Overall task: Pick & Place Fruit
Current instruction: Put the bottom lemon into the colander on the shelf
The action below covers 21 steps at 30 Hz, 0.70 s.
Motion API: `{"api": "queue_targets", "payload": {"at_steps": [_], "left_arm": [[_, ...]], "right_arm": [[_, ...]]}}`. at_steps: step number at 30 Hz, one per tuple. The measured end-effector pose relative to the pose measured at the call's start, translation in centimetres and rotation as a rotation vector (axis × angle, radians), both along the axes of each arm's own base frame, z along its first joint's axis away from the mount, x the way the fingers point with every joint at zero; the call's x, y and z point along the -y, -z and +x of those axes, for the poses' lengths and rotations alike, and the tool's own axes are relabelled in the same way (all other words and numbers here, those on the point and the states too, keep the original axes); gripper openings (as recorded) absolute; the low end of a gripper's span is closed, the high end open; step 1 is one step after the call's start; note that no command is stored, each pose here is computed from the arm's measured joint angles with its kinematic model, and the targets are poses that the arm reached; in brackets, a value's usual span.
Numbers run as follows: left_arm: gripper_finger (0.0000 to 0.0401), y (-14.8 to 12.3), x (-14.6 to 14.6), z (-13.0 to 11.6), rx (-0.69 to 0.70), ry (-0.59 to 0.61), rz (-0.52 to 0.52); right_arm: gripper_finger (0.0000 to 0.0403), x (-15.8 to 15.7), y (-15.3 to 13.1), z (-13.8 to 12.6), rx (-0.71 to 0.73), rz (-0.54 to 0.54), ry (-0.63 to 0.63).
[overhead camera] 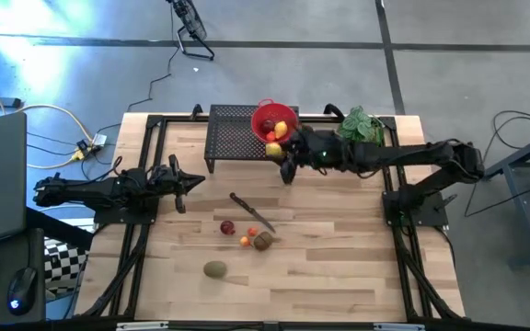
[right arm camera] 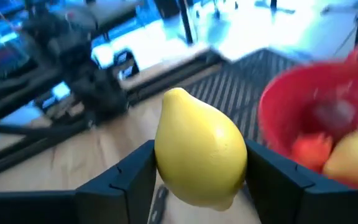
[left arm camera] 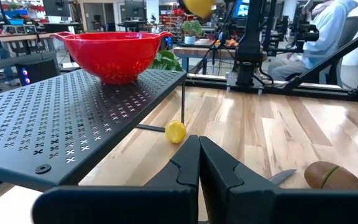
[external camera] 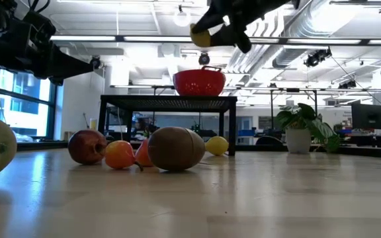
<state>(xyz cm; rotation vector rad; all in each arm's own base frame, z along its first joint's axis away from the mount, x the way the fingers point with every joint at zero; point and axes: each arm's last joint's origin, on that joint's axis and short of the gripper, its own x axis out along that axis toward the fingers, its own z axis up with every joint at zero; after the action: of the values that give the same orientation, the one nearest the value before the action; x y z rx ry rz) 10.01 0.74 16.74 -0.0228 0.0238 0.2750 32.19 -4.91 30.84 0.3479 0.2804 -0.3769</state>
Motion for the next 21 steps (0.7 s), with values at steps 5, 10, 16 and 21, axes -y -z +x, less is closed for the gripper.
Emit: {"api": "queue_targets", "payload": {"at_steps": [5, 10, 16, 21], "left_arm": [[0.0000, 0.0, 0.0, 0.0, 0.000, -0.001, 0.000], [0.0000, 0.0, 0.0, 0.0, 0.000, -0.002, 0.000], [0.0000, 0.0, 0.0, 0.0, 0.000, -0.002, 0.000], [0.0000, 0.0, 0.0, 0.0, 0.001, -0.002, -0.003]], "right_arm": [[0.0211, 2.9, -0.5, -0.1, 0.059, -0.054, 0.072], [0.0210, 5.4, -0.7, -0.7, 0.070, -0.090, 0.140], [0.0207, 7.3, -0.7, -1.4, 0.058, -0.113, 0.203], [0.0214, 7.6, -0.4, -1.2, 0.054, -0.126, 0.229]]}}
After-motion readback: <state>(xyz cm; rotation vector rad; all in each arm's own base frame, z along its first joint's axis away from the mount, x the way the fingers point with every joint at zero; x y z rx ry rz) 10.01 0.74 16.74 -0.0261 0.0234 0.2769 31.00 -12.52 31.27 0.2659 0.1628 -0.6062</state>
